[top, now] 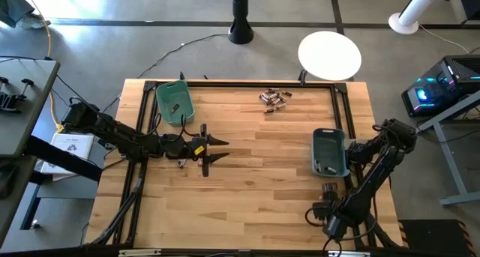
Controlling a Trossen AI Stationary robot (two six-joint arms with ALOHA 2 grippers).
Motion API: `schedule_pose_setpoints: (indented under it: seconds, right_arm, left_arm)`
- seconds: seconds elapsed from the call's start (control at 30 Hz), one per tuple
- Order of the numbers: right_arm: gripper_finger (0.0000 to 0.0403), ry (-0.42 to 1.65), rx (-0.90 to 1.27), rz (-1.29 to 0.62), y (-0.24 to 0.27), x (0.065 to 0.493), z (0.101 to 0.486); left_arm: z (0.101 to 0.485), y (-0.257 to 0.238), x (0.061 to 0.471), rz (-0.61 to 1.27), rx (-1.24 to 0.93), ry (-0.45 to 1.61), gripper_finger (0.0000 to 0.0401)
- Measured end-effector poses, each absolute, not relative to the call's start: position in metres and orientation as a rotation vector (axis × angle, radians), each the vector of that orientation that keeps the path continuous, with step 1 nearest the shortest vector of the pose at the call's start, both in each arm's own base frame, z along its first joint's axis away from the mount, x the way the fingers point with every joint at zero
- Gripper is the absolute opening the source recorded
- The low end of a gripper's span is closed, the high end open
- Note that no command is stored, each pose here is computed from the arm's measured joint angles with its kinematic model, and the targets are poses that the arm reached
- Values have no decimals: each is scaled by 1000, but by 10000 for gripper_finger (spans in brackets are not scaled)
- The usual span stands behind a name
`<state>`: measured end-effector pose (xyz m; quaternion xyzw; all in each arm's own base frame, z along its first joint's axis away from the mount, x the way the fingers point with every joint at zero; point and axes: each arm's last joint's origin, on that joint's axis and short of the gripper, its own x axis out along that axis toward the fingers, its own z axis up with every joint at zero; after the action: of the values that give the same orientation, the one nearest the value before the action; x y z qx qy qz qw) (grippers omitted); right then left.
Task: Sort batteries
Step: Put the black battery into the green bin
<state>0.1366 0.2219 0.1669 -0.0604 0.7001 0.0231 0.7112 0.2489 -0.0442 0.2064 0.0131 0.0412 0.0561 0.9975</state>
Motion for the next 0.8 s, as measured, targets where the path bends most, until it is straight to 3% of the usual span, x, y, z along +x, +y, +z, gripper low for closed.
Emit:
schedule_pose_setpoints:
  seconds: [0.8]
  right_arm:
    - [203,1583,-155,140,215,131,146]
  left_arm:
    - [206,-44,249,112,28,88,165]
